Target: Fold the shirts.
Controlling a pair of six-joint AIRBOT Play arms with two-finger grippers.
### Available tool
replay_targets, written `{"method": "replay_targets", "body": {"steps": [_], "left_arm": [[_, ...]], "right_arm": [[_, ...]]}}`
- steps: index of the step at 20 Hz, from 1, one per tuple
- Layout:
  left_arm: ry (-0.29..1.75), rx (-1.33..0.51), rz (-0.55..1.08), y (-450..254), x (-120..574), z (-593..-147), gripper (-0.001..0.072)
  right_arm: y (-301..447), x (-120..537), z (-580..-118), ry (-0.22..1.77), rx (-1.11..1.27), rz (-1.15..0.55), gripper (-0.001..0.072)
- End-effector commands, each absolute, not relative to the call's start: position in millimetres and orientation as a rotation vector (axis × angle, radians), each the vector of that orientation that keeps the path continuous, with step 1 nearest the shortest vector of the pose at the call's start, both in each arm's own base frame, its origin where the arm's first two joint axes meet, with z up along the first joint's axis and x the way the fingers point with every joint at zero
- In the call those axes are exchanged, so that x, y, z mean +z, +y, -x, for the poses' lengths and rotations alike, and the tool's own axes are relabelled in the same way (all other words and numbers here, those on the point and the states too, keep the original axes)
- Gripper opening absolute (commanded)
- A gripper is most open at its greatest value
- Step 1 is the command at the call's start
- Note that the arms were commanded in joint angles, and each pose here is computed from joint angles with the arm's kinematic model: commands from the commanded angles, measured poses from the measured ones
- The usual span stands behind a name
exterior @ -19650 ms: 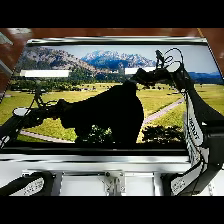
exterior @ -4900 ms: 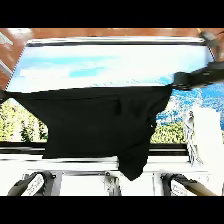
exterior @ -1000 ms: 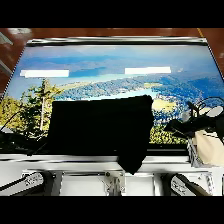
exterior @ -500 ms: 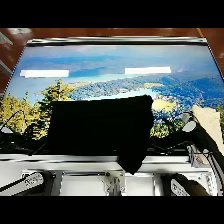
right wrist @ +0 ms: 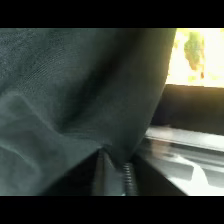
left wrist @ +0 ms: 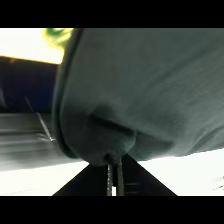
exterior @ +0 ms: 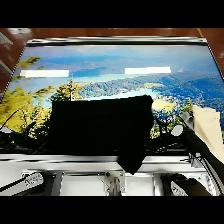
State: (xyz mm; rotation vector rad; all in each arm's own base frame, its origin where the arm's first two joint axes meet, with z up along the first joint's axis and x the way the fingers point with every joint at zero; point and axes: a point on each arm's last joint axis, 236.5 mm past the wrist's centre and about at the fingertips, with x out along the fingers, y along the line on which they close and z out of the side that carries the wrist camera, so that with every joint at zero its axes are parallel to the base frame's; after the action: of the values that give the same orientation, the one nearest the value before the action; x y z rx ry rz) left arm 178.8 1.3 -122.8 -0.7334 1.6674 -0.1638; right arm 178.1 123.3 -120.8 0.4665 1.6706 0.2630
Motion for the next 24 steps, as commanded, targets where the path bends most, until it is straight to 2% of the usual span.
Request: {"method": "replay_targets", "body": {"steps": [1,5,9,12,14,19,22,24], "left_arm": [[1.631,-0.180,0.741,-0.8,-121.2,-187.0,0.0039],[1.563,-0.169,0.684,10.8,-111.7,-203.3,0.0038],[1.341,-0.144,0.594,39.6,-56.6,-264.4,0.0037],[1.119,-0.164,0.652,41.9,-6.8,-322.4,0.0037],[1.019,-0.151,0.633,43.6,9.3,-352.0,0.0037],[1.004,-0.194,0.545,15.0,-4.5,-400.0,0.0039],[1.043,-0.238,0.524,-1.5,-22.3,-425.4,0.0039],[1.087,-0.214,0.579,-0.8,-40.4,-432.6,0.0039]], "right_arm": [[124.6,-121.2,-178.4,1.668,0.259,-0.467,0.0063],[134.6,-94.2,-198.6,1.583,0.375,-0.423,0.0063],[133.0,-32.5,-276.1,1.321,0.357,-0.429,0.0062],[135.5,-2.8,-331.0,1.191,0.345,-0.462,0.0062],[139.3,3.3,-366.1,1.151,0.340,-0.488,0.0062],[140.1,-14.7,-439.8,1.139,0.315,-0.486,0.0062],[134.0,-36.0,-463.4,1.145,0.284,-0.492,0.0062],[123.2,-50.7,-471.2,1.148,0.242,-0.519,0.0062]]}}
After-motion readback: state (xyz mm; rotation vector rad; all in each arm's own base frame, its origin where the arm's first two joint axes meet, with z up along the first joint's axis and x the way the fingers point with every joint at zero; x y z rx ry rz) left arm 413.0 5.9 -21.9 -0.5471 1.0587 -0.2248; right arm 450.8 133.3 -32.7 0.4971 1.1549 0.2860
